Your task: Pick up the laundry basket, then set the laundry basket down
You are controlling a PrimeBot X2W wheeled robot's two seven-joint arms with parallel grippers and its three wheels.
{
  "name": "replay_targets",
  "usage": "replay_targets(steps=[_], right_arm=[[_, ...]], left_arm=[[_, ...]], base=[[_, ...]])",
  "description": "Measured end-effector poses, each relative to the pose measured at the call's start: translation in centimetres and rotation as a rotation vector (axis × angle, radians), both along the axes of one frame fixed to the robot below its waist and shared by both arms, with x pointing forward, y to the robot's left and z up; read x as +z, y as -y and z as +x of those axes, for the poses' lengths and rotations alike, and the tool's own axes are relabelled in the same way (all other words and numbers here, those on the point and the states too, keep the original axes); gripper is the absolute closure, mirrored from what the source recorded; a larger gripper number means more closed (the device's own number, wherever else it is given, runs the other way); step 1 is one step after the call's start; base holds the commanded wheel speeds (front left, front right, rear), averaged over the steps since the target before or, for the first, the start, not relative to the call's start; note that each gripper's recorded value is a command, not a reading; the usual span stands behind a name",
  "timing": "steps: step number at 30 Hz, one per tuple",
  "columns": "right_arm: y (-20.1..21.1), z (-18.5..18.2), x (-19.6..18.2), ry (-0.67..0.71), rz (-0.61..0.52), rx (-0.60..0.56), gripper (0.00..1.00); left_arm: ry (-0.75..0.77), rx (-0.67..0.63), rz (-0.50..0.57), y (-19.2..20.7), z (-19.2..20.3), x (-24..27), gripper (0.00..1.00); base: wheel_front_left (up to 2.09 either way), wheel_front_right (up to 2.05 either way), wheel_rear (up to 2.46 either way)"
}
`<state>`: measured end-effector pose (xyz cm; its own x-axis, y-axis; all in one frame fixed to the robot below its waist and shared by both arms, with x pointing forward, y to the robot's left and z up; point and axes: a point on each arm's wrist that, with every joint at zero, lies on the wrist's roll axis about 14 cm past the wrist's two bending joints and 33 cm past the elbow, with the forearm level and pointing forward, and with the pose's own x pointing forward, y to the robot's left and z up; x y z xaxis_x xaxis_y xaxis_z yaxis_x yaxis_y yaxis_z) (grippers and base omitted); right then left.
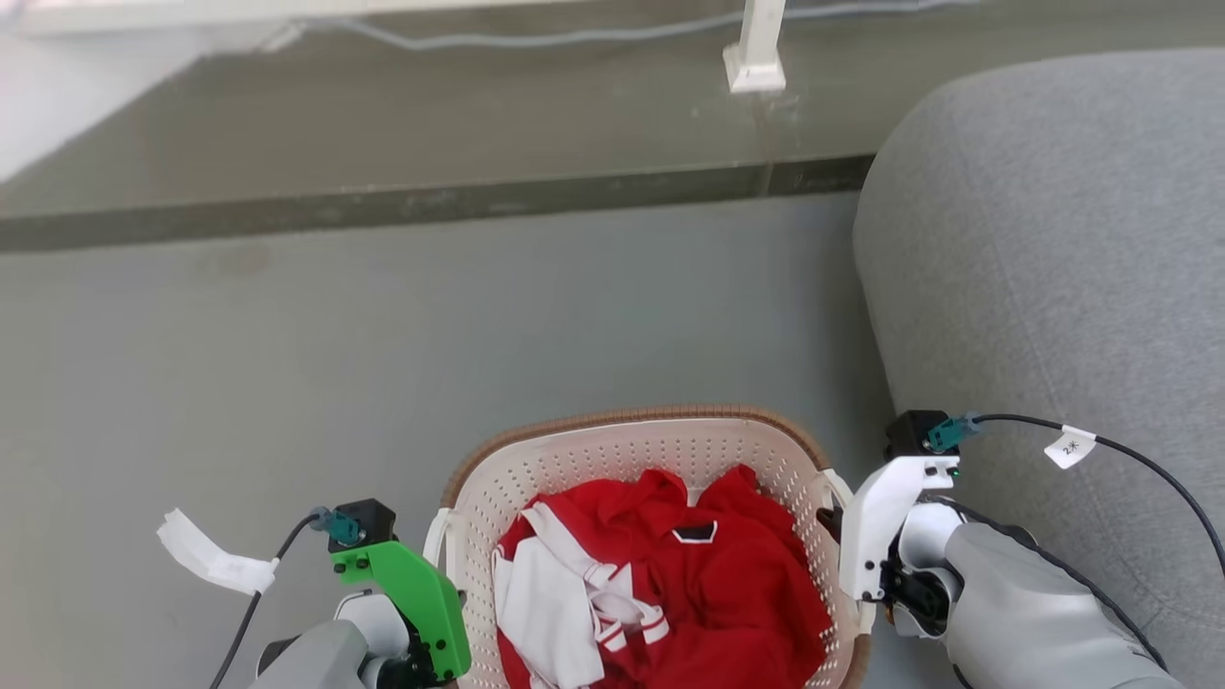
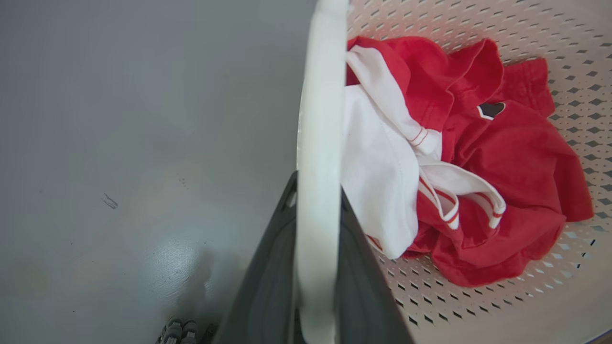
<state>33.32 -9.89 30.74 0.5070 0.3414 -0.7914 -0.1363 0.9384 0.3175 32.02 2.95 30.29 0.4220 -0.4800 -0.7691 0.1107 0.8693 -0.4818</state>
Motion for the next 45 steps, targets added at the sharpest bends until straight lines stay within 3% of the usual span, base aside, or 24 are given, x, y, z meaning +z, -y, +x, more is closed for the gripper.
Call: replay_targets(steps=[45], right_arm=[[0.14,-0.80,0.47,-0.020,-0.005,0.017,1.00]], left_arm=[[-0.036,-0.023,0.000,0.22,-0.77,0.43,1.00]], base=[[0.00,0.00,0.00]])
